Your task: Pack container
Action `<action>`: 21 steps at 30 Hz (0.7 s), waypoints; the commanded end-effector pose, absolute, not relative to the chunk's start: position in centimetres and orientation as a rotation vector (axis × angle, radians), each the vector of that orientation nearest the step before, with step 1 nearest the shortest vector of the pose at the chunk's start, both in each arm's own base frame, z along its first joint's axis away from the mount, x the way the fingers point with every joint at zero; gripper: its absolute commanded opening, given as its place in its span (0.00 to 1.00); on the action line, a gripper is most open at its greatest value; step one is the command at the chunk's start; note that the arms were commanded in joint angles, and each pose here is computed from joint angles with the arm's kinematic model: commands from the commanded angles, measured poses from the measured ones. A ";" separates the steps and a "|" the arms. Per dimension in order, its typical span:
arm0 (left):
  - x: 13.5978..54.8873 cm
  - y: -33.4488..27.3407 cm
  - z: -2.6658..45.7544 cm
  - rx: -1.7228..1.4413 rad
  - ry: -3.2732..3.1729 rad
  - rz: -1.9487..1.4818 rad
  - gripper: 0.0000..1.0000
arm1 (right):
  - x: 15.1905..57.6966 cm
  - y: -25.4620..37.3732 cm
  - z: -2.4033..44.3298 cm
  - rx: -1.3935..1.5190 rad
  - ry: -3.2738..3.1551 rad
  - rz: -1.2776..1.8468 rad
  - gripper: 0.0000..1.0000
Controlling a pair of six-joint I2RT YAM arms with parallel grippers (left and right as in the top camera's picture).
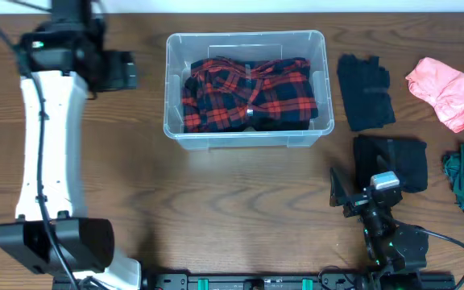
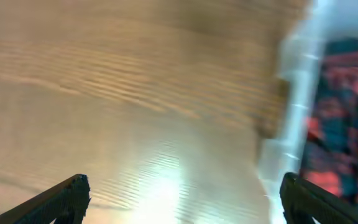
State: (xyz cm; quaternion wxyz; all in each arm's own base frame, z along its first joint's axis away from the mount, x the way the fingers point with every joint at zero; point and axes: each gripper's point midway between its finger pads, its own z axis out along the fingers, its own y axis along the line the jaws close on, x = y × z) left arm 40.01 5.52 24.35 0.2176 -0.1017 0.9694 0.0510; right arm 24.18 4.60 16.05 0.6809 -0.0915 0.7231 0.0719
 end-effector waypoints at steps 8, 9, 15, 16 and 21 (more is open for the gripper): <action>40.0 10.5 19.8 -0.503 2.731 -0.042 0.98 | 24.4 3.6 16.0 -0.154 1.625 0.130 0.99; 40.0 10.8 19.2 -0.512 2.742 -0.042 0.98 | 24.4 3.4 16.0 -0.143 1.626 0.118 0.99; 40.2 11.0 17.1 -0.530 2.796 -0.050 0.98 | 24.4 3.8 17.3 -0.122 1.579 0.174 0.99; 40.2 11.0 16.9 -0.531 2.800 -0.051 0.98 | 24.4 3.7 17.4 -0.116 1.573 0.173 0.99; 40.2 11.0 16.8 -0.531 2.802 -0.051 0.98 | 24.1 3.8 19.6 -0.059 1.555 0.239 0.99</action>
